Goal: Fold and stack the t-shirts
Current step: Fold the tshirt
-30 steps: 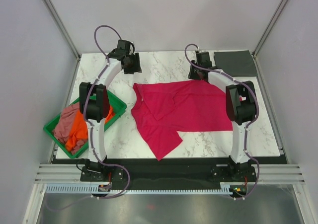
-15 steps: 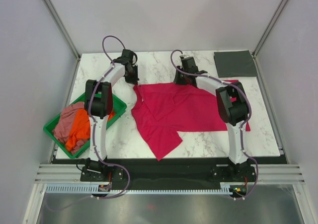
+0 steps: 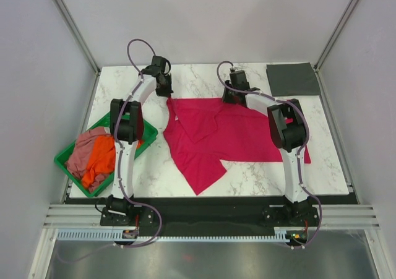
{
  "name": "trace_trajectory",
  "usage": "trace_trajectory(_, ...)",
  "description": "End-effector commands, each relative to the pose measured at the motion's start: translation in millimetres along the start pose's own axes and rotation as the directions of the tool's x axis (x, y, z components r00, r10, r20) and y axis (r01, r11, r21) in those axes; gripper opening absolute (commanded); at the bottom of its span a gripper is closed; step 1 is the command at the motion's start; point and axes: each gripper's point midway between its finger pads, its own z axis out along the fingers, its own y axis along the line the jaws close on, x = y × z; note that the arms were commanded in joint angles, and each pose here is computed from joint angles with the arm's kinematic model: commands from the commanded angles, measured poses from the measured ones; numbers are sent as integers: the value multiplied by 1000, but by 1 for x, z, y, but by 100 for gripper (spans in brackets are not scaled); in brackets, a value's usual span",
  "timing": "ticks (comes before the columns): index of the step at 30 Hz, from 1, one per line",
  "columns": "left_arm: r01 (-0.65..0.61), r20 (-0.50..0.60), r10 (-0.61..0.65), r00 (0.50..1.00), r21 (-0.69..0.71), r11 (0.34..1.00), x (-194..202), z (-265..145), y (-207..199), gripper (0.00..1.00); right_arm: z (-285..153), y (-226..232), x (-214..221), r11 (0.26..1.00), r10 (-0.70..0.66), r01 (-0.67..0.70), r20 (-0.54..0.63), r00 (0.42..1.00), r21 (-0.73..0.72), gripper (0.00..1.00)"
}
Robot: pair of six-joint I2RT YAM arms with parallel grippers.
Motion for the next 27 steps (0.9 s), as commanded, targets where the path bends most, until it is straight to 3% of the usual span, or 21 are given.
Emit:
trace_trajectory(1,33,60,-33,998,-1,999,-24,5,5,2,19,-25,12,997,-8,10,-23,1000,72,28)
trace_trajectory(8,41,88,-44,995,39,998,-37,-7,-1,4,10,-16,-13,999,-37,36,12,999,38,31)
trace_trajectory(9,39,111,-44,993,46,998,-46,-21,-4,20,6,-12,-17,999,-42,42,15,999,29,32)
trace_trajectory(12,43,171,-54,984,66,997,-64,-62,-12,51,-19,0,-37,999,-45,45,35,998,8,38)
trace_trajectory(15,50,209,-67,976,85,995,-72,-99,-18,59,-50,7,-53,1000,-27,26,60,998,4,55)
trace_trajectory(18,50,249,-67,966,75,996,-65,-150,-26,61,-80,11,-61,1000,8,-8,62,998,-3,62)
trace_trajectory(21,85,220,-98,970,67,994,-22,-191,-39,61,-104,14,-58,998,60,-60,48,997,-2,71)
trace_trajectory(24,96,125,-109,986,105,990,53,-217,-65,60,-125,7,-49,994,102,-104,47,994,26,73)
trace_trajectory(25,107,24,-110,994,95,990,100,-208,-65,60,-129,4,-46,993,110,-112,47,993,34,73)
trace_trajectory(27,150,-28,-148,989,140,979,142,-228,-88,57,-143,-4,-37,991,114,-117,51,992,58,75)
